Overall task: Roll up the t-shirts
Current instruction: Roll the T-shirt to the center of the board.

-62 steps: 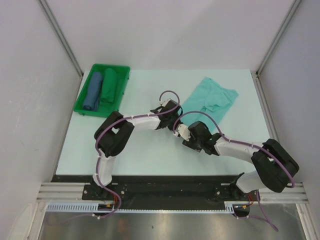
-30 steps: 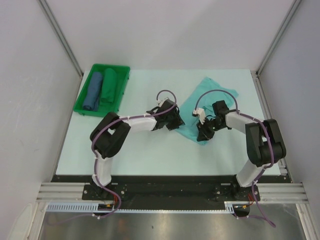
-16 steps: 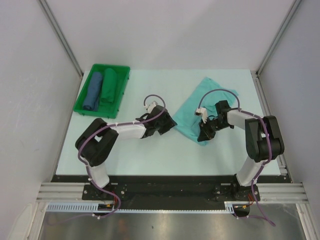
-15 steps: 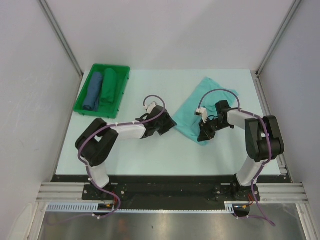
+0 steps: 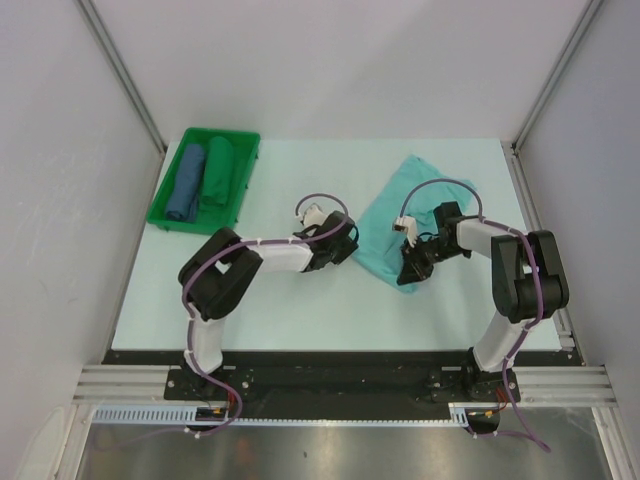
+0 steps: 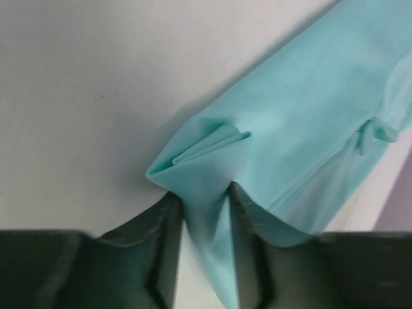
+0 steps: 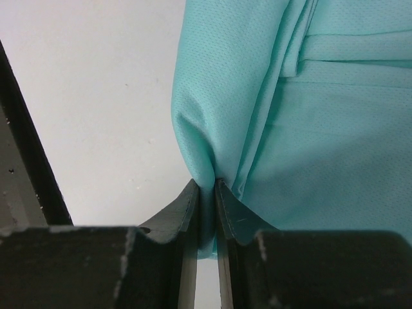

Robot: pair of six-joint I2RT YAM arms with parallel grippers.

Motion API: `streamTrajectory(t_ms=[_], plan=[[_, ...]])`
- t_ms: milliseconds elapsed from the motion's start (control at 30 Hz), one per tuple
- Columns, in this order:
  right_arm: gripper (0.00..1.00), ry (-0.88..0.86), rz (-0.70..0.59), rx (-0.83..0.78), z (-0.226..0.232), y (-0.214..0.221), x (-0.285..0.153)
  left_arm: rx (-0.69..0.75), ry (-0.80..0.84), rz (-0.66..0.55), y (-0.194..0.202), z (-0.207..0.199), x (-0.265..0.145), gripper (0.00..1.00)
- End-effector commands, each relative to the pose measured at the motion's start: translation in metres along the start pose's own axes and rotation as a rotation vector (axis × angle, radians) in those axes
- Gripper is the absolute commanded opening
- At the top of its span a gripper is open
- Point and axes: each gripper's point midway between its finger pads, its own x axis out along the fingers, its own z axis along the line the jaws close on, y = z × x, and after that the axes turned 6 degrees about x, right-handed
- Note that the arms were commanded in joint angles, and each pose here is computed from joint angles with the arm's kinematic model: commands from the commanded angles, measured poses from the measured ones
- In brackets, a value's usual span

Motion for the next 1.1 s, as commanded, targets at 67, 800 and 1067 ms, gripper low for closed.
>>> streamTrajectory(t_ms=[67,800,1067], plan=[[0.19,0.015,0.092,0.063,0.0,0.028,-0.003,-0.017,-0.195,-0.022,0.0,0.009,-0.001,0.05],[0.7,0.699,-0.177,-0.497,0.044,-0.06,-0.008,0.086,-0.395,0.139,0.011,0.03,-0.026,0.0],[0.71,0.806,-0.119,-0.611,0.044,-0.063,0.023,0.091,-0.384,0.158,0.011,0.03,-0.025,0.0]])
